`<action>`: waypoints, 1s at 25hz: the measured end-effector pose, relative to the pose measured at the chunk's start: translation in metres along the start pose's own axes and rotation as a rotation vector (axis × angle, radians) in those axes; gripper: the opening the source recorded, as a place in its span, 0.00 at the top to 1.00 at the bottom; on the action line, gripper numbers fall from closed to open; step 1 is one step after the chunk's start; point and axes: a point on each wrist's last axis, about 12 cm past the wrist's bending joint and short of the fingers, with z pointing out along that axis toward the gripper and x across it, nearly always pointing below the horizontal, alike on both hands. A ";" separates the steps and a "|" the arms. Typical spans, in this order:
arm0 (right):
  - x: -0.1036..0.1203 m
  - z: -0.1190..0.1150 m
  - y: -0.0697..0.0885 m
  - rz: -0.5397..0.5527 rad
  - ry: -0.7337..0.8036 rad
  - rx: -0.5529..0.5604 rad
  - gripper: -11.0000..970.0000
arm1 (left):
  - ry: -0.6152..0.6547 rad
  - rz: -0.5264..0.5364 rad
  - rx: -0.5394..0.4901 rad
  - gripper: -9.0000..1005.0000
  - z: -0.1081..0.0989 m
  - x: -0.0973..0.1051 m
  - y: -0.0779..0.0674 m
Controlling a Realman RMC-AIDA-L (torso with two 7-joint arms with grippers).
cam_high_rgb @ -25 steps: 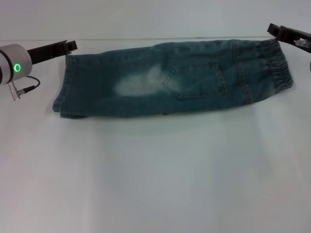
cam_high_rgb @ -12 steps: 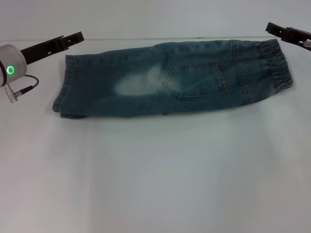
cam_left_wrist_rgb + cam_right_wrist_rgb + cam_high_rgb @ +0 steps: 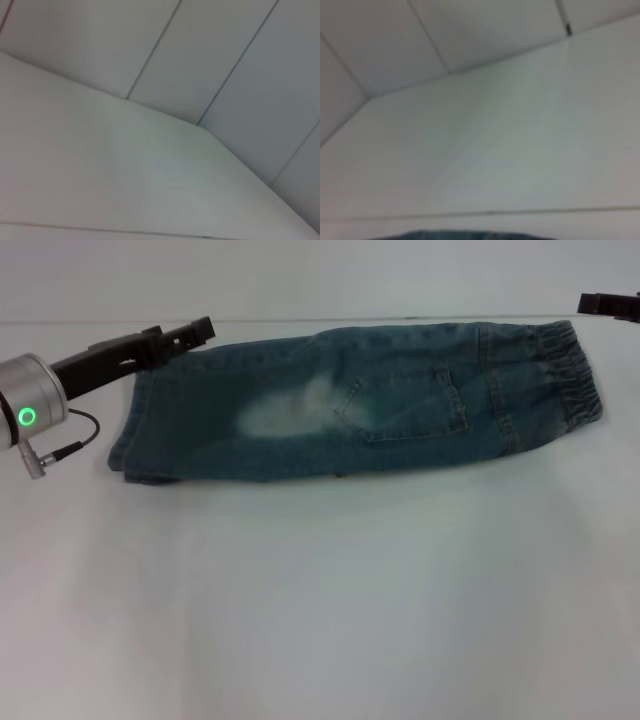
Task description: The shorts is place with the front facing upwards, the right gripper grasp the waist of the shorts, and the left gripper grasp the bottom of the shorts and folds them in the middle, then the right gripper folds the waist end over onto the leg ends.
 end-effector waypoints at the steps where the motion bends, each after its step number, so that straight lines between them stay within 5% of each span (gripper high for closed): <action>1: -0.007 -0.004 0.002 -0.012 0.039 -0.004 0.22 | 0.004 -0.001 0.006 0.07 0.000 0.001 -0.001; 11: -0.052 -0.008 0.042 -0.119 0.372 0.061 0.23 | 0.042 0.012 0.035 0.07 0.006 0.010 -0.009; 25: -0.032 0.006 0.025 -0.087 0.450 0.252 0.23 | 0.059 0.004 0.070 0.07 0.007 0.017 -0.014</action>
